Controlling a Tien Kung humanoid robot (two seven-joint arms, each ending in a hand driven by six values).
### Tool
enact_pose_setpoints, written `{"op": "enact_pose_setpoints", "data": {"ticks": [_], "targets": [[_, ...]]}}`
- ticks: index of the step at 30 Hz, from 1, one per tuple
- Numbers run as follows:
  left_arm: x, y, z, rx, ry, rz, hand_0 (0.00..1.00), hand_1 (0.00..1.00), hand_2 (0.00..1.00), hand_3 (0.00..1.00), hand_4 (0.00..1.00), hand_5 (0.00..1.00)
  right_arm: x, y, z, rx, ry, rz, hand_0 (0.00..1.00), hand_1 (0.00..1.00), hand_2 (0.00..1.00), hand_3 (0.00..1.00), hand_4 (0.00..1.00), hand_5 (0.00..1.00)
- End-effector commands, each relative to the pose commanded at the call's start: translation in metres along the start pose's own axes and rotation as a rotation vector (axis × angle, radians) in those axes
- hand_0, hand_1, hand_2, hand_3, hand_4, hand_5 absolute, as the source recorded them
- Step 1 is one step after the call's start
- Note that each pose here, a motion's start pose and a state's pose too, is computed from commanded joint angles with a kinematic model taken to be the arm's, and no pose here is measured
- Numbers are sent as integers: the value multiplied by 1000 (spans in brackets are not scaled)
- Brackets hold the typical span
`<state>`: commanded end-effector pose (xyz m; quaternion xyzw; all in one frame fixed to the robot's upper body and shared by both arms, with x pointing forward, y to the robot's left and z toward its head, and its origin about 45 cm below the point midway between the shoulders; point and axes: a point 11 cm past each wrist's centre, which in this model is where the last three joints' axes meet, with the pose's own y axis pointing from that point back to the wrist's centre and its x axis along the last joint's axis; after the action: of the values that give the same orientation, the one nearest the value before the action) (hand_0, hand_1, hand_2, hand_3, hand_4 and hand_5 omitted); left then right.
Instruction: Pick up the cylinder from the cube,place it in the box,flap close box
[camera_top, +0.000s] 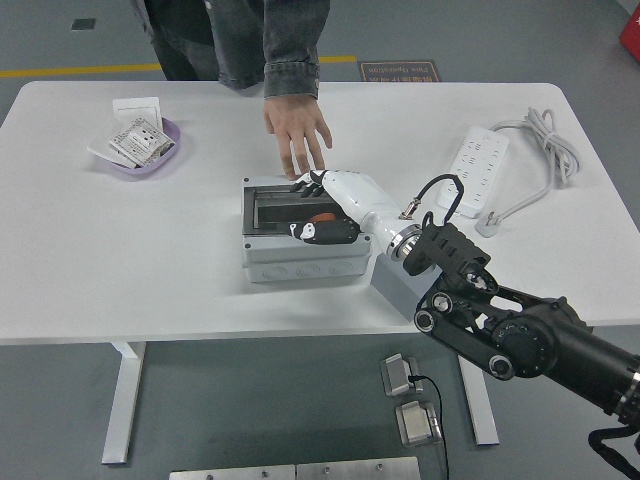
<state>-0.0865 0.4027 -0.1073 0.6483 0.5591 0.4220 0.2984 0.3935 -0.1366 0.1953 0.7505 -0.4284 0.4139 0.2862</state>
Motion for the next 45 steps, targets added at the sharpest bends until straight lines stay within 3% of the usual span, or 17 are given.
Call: {"op": "enact_pose_setpoints", "data": {"ticks": [5,13,21,25,30,34,38,45], "targets": [[1,-1,-3,9,4,-1,679,692,609,641,727,450,18,8,10,-27,-2,31,639,652,678,724,892,653],[2,-3,-8,23,13,-2,679,691,608,641,726,450,53,41,31,-65,-6,85,638,647,677,723,889,650],[-5,-4,-9,21,19,-16,680,691,609,641,727,449,87,91,62,-75,-221,288,643,641,671,715,880,644],[-8,-5,-12,26,24,-25,680,691,609,641,727,449,88,119,84,-109,-418,411,643,641,671,715,880,644],[-11,-5,-11,24,25,-35,680,691,609,642,727,449,74,149,115,-198,-685,476,640,632,659,698,878,636],[-9,-2,-4,12,24,-41,680,691,609,643,726,447,79,167,146,-240,-838,544,620,628,653,687,889,648],[-6,0,1,0,37,-36,680,691,609,643,726,447,82,174,169,-245,-972,601,620,628,653,687,889,648],[-2,2,5,-12,65,-29,689,691,617,652,725,448,67,175,186,-197,-1242,680,613,624,658,690,891,677]]}}
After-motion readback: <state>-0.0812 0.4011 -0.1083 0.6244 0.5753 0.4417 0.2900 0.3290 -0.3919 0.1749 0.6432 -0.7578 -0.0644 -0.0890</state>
